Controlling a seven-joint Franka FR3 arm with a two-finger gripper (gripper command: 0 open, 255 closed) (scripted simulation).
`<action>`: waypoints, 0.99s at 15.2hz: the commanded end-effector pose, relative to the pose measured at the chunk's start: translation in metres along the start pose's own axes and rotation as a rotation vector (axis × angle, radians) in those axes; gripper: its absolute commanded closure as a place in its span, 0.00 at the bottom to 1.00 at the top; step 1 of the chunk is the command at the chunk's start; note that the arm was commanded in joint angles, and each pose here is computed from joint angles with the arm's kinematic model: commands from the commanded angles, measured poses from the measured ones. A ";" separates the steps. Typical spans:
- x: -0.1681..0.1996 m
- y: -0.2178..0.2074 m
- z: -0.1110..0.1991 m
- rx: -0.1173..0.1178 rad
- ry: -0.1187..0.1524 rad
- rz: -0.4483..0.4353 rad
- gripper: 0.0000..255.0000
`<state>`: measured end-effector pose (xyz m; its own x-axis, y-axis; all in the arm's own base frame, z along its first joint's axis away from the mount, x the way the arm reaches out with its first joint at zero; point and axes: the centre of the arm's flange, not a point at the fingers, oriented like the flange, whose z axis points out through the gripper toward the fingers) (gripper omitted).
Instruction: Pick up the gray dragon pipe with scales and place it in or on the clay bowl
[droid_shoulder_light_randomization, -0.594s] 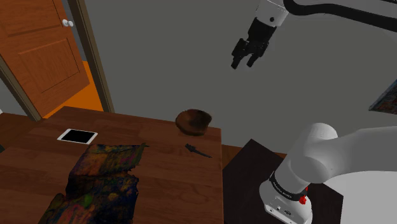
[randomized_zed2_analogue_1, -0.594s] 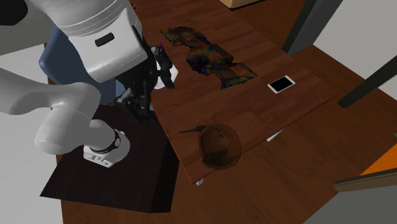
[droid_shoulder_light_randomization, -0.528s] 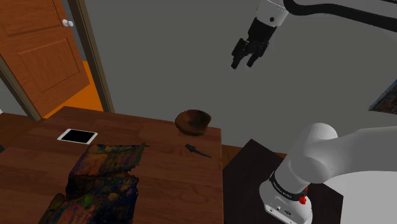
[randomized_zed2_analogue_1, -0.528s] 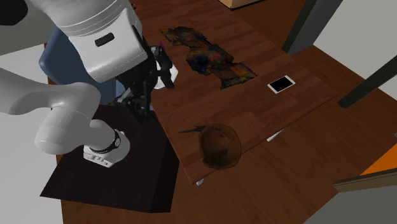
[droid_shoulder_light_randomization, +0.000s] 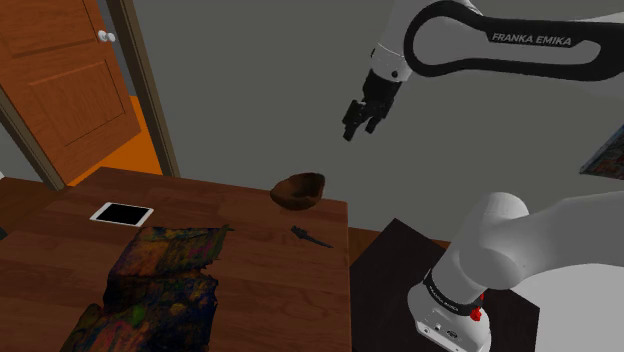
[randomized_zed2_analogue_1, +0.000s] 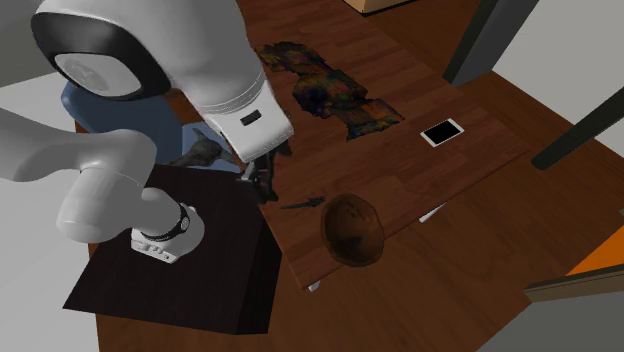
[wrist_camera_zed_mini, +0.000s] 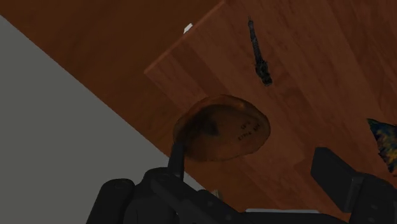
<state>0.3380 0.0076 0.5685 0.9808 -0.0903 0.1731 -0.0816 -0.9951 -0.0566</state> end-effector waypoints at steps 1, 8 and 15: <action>0.002 -0.006 0.027 0.001 -0.014 -0.031 0.00; 0.004 -0.033 0.116 0.005 -0.067 -0.139 0.00; -0.002 -0.061 0.204 0.009 -0.120 -0.247 0.00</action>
<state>0.3768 0.0738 0.3833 0.9869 0.1451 0.0707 0.1479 -0.9884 -0.0358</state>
